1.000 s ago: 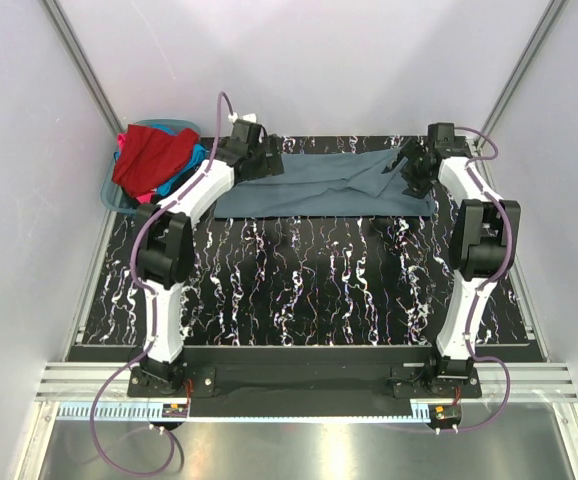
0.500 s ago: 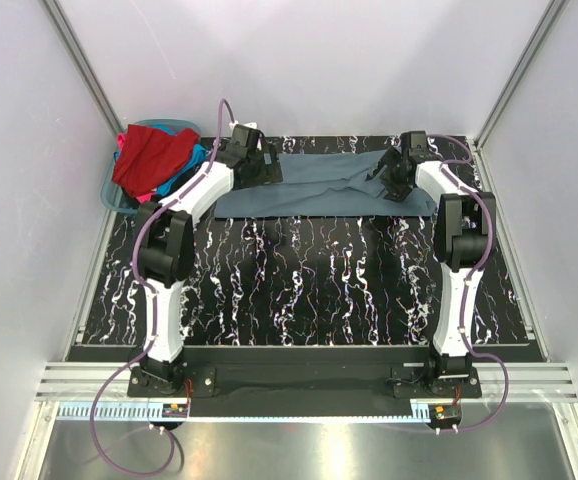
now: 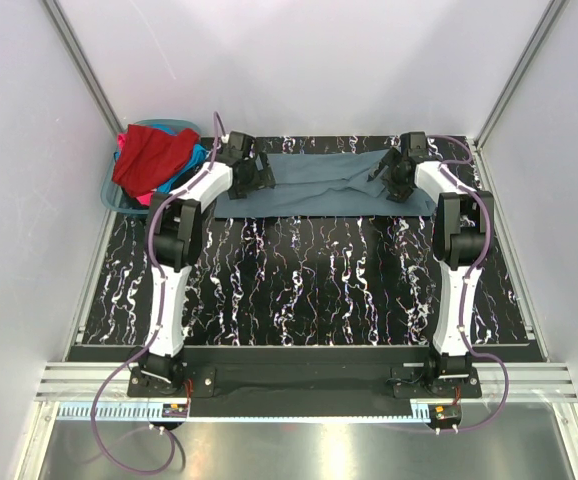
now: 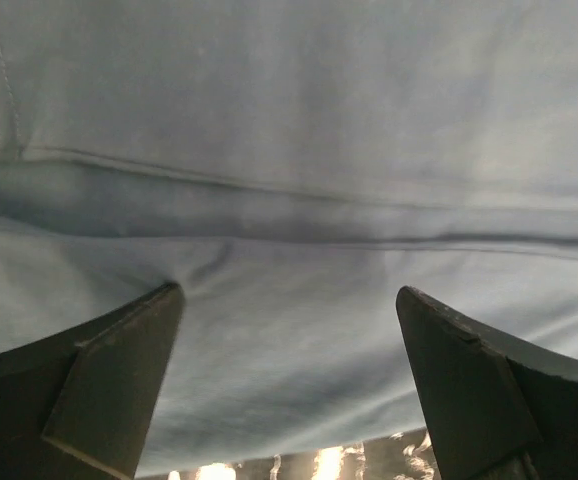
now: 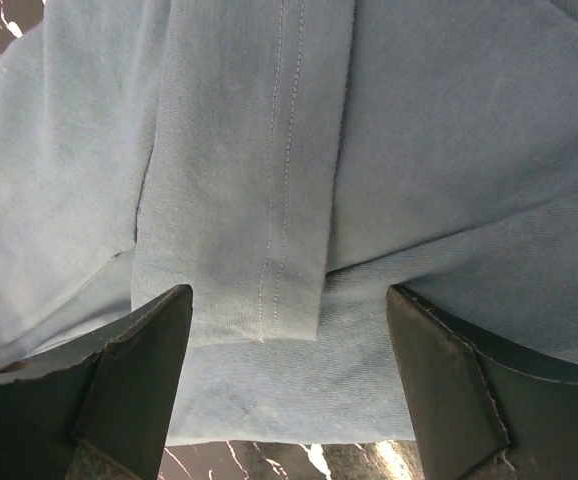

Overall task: Fold and stack the t-shirts
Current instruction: Fold the tshirt

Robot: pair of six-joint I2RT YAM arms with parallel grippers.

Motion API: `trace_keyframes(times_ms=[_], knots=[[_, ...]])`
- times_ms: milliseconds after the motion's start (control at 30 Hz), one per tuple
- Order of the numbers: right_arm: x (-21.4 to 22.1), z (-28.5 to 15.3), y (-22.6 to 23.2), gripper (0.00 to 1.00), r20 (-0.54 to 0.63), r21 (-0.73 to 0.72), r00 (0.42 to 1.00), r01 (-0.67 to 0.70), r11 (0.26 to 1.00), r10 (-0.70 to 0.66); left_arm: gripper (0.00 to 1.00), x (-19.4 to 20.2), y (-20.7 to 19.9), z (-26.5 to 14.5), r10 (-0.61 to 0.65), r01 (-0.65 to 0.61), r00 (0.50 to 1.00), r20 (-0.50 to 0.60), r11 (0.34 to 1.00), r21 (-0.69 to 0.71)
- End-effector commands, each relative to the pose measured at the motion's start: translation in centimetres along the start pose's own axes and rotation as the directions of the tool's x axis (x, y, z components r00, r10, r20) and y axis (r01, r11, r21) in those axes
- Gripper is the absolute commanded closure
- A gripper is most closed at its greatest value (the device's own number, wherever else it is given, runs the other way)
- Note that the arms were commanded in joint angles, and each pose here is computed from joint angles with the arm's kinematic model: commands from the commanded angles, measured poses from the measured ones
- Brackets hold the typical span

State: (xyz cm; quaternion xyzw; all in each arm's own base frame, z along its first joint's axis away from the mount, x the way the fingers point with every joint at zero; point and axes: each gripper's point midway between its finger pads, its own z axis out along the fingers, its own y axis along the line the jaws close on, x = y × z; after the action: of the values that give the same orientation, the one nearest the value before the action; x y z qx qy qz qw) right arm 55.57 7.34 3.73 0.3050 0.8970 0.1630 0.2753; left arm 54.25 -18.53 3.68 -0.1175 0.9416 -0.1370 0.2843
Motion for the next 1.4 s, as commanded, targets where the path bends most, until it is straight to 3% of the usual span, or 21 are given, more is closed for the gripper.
trace_keyframes(times_ms=[0, 367, 533, 767, 867, 1033, 1167, 1367], knots=[[0.8, 0.7, -2.7, 0.14, 0.0, 0.085, 1.0, 0.021, 0.996, -0.021, 0.01, 1.3, -0.1, -0.2, -0.048, 0.049, 0.998, -0.044, 0.999, 0.011], [5.0, -2.0, -8.3, 0.13, -0.065, 0.219, 0.996, 0.068, 0.973, -0.055, 0.01, 6.5, 3.3, -2.5, -0.097, 0.084, 0.988, -0.123, 0.991, -0.108], [8.0, -5.6, -10.1, 0.13, -0.096, 0.23, 0.995, 0.049, 0.972, -0.027, 0.01, 9.4, 3.6, -5.3, -0.088, 0.069, 0.984, -0.155, 0.99, -0.12], [14.5, -11.6, -14.6, 0.12, -0.165, 0.28, 0.986, 0.018, 0.96, 0.03, 0.01, 17.3, 6.8, -10.6, -0.094, 0.05, 0.967, -0.237, 0.982, -0.185], [14.9, -13.2, -14.6, 0.12, -0.149, 0.271, 0.988, 0.007, 0.963, 0.035, 0.01, 18.7, 6.6, -12.0, -0.058, 0.016, 0.97, -0.237, 0.985, -0.172], [13.3, -14.3, -11.8, 0.13, -0.143, 0.188, 0.989, 0.006, 0.982, 0.021, 0.01, 17.1, 5.0, -13.0, -0.017, -0.01, 0.981, -0.196, 0.991, -0.137], [10.6, -16.6, -8.6, 0.13, -0.075, 0.115, 0.996, -0.037, 0.993, 0.046, 0.01, 14.3, 3.7, -14.8, 0.009, -0.022, 0.993, -0.12, 0.994, -0.107], [10.4, -17.9, -7.9, 0.16, -0.03, 0.084, 0.992, -0.117, 0.99, 0.12, 0.01, 9.9, 1.8, -18.2, 0.082, -0.082, 0.997, 0.007, 0.995, -0.056]])
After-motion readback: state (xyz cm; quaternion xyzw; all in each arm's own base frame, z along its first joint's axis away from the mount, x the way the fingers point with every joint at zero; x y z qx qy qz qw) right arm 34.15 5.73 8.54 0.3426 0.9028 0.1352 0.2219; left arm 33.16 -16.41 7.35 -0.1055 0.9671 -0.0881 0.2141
